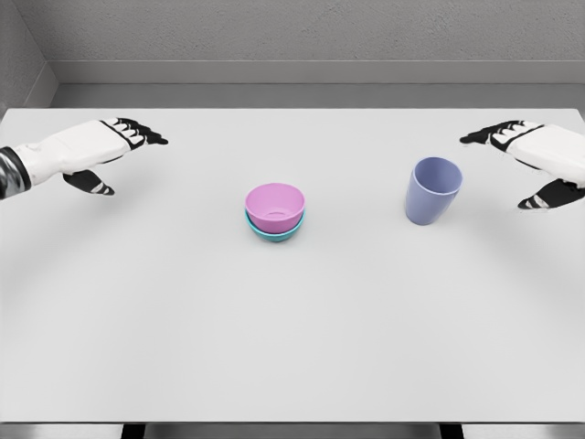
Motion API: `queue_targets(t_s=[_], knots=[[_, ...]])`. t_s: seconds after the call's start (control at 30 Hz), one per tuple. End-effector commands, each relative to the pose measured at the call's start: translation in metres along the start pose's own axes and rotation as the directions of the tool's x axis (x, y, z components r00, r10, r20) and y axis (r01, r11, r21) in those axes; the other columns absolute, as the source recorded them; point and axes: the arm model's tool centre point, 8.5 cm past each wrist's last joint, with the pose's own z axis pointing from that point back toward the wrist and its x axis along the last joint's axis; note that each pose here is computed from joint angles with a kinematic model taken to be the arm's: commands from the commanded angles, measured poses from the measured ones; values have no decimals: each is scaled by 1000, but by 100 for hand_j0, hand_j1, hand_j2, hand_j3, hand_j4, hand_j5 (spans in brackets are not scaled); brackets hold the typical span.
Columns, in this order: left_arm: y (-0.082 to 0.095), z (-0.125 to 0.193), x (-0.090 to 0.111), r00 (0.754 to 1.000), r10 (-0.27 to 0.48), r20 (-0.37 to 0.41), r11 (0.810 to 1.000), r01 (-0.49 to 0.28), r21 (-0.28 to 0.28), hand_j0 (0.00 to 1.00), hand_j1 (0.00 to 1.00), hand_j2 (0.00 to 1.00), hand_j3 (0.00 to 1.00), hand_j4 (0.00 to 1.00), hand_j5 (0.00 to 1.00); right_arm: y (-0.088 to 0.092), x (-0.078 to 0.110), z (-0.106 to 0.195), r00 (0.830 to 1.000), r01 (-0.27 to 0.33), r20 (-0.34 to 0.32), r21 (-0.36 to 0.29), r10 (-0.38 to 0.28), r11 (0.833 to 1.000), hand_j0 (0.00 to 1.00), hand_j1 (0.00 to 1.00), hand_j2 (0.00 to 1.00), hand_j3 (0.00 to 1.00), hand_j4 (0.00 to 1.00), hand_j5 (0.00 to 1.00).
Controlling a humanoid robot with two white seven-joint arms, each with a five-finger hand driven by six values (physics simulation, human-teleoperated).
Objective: Stacking bowl and cup with both arms
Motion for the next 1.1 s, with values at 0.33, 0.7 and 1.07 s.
queue_targets(t_s=[0.33,0.7,1.07], knots=[[2,2,-2,1000,6,-4,1000,-6,10,100,100,100,100,100,100,4,-12,-23,1000,6,-18,146,-4,989,100,100,100,100,100,100],[2,1,-1,1000,6,-1,1000,-6,9,100,100,100,100,100,100,-2,-4,-57,1000,5,24,153,-9,988,100,100,100,100,100,100],[3,1,0,1000,3,0,1000,-3,9,100,100,100,100,100,100,7,11,-76,997,22,74,157,-34,987,100,100,100,100,100,100]])
